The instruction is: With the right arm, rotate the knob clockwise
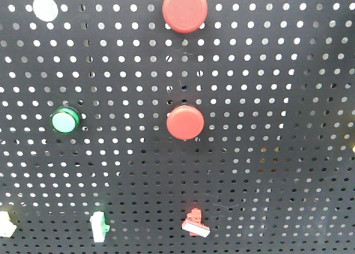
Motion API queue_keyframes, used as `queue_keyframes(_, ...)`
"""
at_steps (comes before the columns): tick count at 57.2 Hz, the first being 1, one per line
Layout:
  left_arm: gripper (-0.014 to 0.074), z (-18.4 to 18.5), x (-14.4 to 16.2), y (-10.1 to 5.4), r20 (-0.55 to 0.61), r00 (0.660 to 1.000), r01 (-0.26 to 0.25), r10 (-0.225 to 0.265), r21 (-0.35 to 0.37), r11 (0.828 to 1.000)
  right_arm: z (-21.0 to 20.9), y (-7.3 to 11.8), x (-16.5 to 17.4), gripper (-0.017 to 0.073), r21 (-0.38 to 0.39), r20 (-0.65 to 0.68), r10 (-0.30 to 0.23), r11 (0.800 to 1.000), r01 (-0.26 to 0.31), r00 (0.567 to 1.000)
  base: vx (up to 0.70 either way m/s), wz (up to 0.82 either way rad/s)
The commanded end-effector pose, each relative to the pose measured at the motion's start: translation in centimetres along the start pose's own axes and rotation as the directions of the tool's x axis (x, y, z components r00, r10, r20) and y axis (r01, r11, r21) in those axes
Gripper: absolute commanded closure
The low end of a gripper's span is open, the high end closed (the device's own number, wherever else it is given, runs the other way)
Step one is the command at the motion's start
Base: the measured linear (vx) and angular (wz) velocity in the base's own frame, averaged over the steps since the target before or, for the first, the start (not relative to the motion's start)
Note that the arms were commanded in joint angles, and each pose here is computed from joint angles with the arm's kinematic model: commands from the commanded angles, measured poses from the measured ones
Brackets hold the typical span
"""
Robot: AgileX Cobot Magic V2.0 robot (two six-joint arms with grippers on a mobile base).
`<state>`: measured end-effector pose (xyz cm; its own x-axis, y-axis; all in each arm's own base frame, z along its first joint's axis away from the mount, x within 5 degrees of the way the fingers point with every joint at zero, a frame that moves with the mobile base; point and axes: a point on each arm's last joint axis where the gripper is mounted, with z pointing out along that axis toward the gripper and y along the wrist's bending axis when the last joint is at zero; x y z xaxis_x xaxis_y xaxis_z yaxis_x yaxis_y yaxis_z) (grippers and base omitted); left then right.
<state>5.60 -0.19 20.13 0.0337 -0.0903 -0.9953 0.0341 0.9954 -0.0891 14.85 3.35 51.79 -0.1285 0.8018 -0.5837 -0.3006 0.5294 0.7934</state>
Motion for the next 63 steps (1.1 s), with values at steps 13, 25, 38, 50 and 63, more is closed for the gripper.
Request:
queue_keyframes(13, 0.06, 0.0, -0.3, 0.1, 0.069, 0.997, 0.018, -0.017, -0.004, 1.0, 0.5, 0.7, -0.8, 0.0461, -0.058, 0.058, 0.061, 0.997, -0.057, 0.996, 0.0, 0.0)
queue_keyframes(25, 0.06, 0.0, -0.3, 0.1, 0.069, 0.997, 0.018, -0.017, -0.004, 1.0, -0.2, 1.0, -0.6, 0.0285, -0.052, 0.041, -0.021, 0.998, 0.024, 0.999, 0.0, 0.0)
queue_keyframes(38, 0.06, 0.0, -0.3, 0.1, 0.069, 0.997, 0.018, -0.017, -0.004, 1.0, -3.5, 1.7, -0.3, 0.0202, -0.027, -0.003, -0.276, 0.961, 0.276, 0.961, 0.0, 0.0)
queue_keyframes(50, 0.06, 0.0, -0.3, 0.1, 0.069, 0.997, 0.018, -0.017, -0.004, 1.0, -7.5, 1.3, -0.2, 0.0237, 0.101, -0.081, -0.533, 0.836, 0.539, 0.842, 0.0, 0.0)
queue_keyframes(63, 0.06, 0.0, -0.3, 0.1, 0.069, 0.997, 0.018, -0.017, -0.004, 1.0, -12.6, -0.5, -0.2, 0.0486, 0.272, -0.14, -0.738, 0.613, 0.742, 0.661, 0.0, 0.0)
